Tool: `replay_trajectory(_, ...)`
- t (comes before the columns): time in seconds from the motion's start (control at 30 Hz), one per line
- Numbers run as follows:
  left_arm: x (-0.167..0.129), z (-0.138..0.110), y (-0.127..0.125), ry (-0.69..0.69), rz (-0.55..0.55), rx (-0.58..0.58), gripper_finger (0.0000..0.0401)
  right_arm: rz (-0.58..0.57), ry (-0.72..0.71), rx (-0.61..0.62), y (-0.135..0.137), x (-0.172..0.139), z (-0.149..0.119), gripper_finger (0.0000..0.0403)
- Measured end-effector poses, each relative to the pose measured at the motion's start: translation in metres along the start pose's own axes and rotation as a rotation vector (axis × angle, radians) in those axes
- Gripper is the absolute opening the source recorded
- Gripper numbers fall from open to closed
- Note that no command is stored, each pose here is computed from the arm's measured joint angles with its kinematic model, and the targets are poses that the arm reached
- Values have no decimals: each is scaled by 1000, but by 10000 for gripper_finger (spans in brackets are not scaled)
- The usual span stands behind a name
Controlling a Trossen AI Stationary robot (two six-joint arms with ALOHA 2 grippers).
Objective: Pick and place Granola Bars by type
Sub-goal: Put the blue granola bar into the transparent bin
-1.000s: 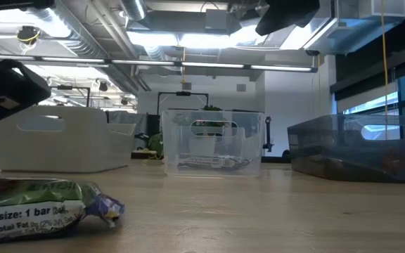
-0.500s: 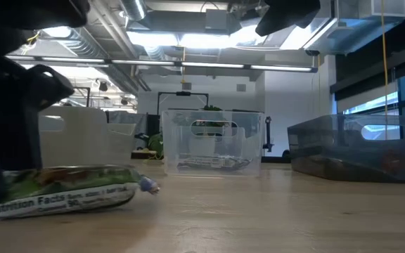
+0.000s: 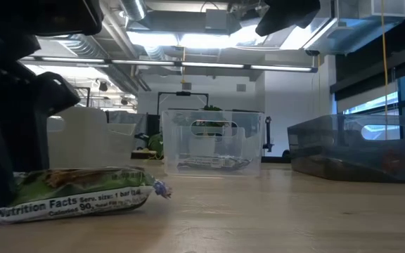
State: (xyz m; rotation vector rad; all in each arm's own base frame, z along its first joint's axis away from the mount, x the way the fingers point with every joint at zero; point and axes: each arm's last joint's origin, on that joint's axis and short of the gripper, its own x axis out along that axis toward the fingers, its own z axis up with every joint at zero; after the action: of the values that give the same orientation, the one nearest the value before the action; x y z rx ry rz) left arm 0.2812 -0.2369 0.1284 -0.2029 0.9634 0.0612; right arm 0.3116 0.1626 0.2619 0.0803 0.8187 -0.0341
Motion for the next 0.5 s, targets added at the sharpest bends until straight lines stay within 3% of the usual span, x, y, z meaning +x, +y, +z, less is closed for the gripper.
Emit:
replay_trajectory(0.17,0,0,-1,0,-8,-15,154,0,0,0,0,0,0,239)
replay_trajectory(0.5,0,2,-2,0,-32,-40,252,-3,5,-2,0,0,0,239)
